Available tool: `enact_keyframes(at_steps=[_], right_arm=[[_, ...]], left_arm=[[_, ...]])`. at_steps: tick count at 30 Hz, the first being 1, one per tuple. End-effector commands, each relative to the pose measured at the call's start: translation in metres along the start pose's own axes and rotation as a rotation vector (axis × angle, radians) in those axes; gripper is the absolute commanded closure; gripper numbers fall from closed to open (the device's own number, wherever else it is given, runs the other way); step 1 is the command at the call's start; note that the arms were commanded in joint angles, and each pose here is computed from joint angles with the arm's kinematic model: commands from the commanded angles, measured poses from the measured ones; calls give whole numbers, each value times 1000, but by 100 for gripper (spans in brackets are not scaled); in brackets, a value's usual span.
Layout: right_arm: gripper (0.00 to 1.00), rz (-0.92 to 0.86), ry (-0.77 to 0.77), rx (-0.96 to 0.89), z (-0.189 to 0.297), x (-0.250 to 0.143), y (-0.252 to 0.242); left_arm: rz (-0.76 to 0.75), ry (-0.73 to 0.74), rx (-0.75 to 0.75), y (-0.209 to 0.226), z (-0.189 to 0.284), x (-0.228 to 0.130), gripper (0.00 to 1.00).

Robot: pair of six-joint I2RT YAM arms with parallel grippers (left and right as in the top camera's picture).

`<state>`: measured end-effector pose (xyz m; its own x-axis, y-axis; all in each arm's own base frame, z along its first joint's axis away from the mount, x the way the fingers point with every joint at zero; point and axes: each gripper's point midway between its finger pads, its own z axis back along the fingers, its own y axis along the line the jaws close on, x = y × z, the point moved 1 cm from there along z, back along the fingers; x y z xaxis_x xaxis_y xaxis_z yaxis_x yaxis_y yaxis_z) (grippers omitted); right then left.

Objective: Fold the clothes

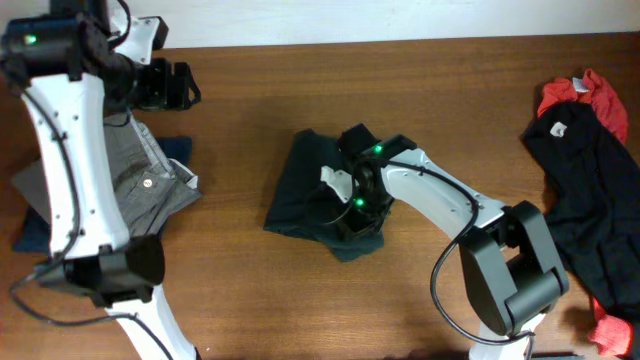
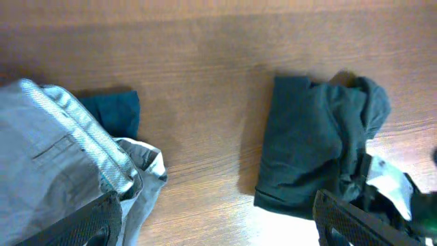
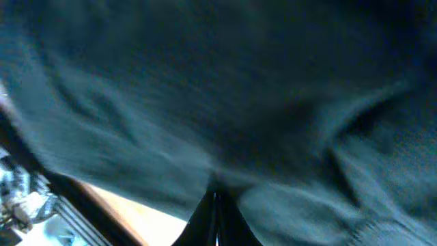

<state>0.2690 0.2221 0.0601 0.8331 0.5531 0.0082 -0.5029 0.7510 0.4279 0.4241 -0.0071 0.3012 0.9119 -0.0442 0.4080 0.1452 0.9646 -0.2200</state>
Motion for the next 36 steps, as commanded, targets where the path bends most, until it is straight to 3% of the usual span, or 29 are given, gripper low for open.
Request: enact_keyframes(at_steps=[1, 5, 7, 8, 11, 12, 13, 18, 19, 21, 24, 30, 33, 36], right_arm=[[94, -7, -22, -61, 11, 0, -16], [96, -94, -135, -57, 39, 12, -22], [95, -239, -186, -51, 51, 17, -31], [86, -320, -196, -45, 53, 17, -36], [79, -458, -197, 35, 55, 17, -37], [69, -477, -193, 65, 54, 17, -35], [65, -509, -185, 85, 54, 16, -33], [66, -630, -156, 96, 49, 11, -30], [66, -659, -151, 88, 47, 9, -32], [66, -723, -135, 57, 40, 2, -38], [66, -721, -115, 84, 31, -3, -36], [66, -544, -151, 215, 20, 10, -13], [66, -472, -203, 221, 16, 23, -6], [74, -382, -260, 232, 11, 40, 8]], left_arm=[[-45, -54, -2, -15, 23, 0, 11], [-86, 6, -113, -50, 6, -9, 11], [-134, 81, -135, -63, -14, -21, 11], [-150, 129, -149, -69, -25, -29, 11], [-170, 249, -188, -86, -62, -52, 11], [-177, 277, -200, -91, -74, -59, 11], [-191, 310, -220, -97, -87, -67, 11], [-219, 461, -253, -109, -141, -116, 11], [-220, 484, -254, -109, -149, -125, 18], [-220, 526, -258, -109, -165, -143, 19], [-224, 583, -240, -102, -184, -168, 19], [-170, 652, -200, -82, -223, -221, 23], [-126, 654, -126, -70, -234, -230, 23], [-109, 651, -95, -64, -236, -231, 23]])
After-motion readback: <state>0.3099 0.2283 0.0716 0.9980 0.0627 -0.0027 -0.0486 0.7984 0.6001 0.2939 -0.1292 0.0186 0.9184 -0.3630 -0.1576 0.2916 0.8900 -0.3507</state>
